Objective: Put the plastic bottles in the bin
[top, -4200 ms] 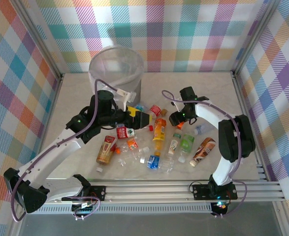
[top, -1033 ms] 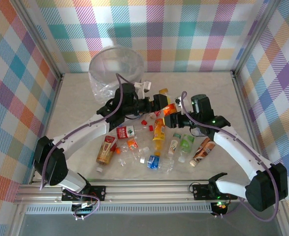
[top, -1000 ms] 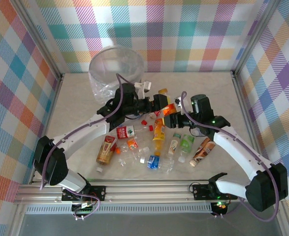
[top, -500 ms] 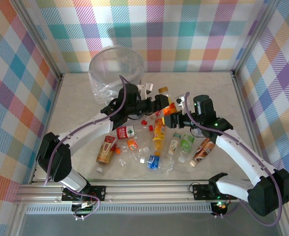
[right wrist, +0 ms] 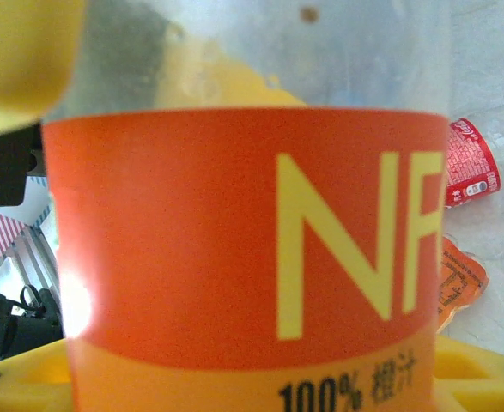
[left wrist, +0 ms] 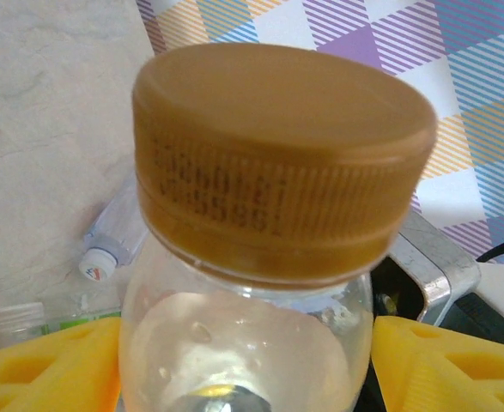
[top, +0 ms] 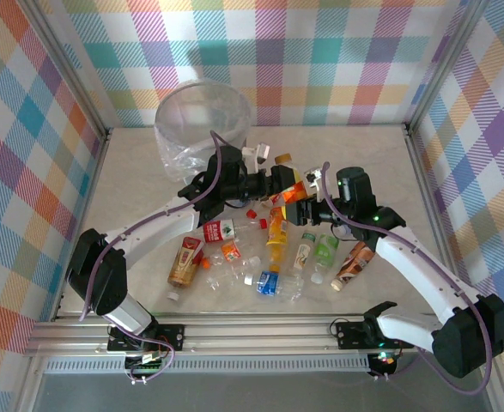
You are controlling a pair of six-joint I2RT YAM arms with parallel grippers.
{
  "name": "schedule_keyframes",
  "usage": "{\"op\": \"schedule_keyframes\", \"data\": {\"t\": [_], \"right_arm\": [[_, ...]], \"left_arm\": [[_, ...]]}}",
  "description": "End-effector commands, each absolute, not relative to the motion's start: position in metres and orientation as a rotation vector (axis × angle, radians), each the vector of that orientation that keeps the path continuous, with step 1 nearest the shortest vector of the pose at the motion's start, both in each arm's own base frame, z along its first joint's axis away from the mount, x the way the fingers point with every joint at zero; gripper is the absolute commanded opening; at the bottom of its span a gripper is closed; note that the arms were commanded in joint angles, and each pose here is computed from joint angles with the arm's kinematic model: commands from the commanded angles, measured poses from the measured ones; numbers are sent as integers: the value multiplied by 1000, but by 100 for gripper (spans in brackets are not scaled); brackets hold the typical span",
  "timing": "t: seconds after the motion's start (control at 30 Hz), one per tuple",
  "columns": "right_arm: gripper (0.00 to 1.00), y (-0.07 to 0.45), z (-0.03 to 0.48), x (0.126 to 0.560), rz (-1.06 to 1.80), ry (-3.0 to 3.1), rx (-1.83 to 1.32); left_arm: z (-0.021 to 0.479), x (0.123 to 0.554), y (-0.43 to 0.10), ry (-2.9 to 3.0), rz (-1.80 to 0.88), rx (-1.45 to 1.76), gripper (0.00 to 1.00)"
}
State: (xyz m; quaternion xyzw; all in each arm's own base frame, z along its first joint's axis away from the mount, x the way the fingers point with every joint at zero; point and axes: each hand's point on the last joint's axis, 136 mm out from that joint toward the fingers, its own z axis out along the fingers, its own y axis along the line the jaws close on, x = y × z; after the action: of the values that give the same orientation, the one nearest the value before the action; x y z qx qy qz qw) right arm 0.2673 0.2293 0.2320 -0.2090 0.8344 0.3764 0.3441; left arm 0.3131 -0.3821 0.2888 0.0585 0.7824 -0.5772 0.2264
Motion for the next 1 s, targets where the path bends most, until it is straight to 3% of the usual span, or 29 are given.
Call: {"op": "schedule_keyframes", "data": {"t": [0.0, 0.17, 0.37, 0.77, 0.97], "right_arm": [[52, 236, 243, 265, 1015, 2121, -577], [52, 236, 241, 264, 1017, 2128, -578], [56, 234, 241, 263, 1008, 2133, -575], [97, 226, 262, 243, 1031, 2091, -571], [100, 227, 282, 232, 1080, 2043, -595]], "left_arm": [[304, 306, -394, 2118, -1624, 248, 74], [303, 304, -395, 2124, -1603, 268, 69], [307, 304, -389, 2126, -1547, 280, 56], [335, 319, -361, 2117, -1381, 288, 55], [362, 335, -334, 2118, -1263, 302, 55]]}}
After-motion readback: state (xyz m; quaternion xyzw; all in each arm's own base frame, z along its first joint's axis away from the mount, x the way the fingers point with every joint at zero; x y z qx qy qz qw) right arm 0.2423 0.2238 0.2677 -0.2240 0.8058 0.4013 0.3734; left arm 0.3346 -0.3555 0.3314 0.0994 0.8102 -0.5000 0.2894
